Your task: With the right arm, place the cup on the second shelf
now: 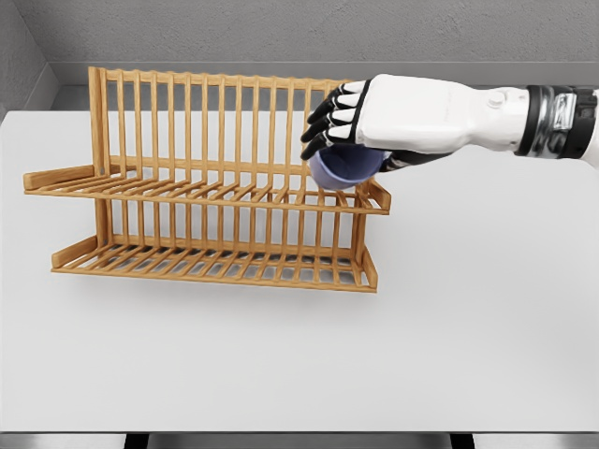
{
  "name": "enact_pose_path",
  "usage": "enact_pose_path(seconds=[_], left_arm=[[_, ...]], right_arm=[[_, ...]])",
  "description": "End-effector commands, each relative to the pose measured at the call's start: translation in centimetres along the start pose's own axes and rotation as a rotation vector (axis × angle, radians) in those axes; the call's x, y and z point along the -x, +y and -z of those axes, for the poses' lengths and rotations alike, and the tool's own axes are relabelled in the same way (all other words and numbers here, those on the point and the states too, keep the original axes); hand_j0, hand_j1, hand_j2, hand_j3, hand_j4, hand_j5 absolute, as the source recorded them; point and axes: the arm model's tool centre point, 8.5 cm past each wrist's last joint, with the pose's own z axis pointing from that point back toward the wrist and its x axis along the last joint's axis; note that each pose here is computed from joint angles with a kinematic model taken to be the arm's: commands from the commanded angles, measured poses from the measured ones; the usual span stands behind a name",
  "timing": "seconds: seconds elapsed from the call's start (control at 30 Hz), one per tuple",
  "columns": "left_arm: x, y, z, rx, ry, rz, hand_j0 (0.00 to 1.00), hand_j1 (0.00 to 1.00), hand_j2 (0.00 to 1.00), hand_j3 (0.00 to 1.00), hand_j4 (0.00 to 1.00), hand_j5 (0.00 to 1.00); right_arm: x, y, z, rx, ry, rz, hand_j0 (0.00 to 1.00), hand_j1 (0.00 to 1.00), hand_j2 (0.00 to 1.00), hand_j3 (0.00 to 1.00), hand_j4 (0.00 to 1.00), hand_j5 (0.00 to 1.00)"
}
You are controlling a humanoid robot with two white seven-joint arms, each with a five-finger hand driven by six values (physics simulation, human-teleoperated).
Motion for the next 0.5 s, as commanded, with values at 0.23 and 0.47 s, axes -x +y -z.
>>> enact_pose_path(seconds=[0.23,0.47], left_arm=[[0.0,0.0,0.0,0.0,0.0,-0.001,1.0,1.0,1.0,1.0,1.0,1.0],[0.0,0.0,0.0,0.0,0.0,0.001,1.0,1.0,1.0,1.0,1.0,1.0]], right_arm=[[-0.1,0.3,0.2,-0.005,-0.011,0.007,1.0,1.0,1.0,1.0,1.0,1.0],[1.0,-2.6,-3.7,0.039,0.071,-0.061,1.0,1.0,1.0,1.0,1.0,1.0]])
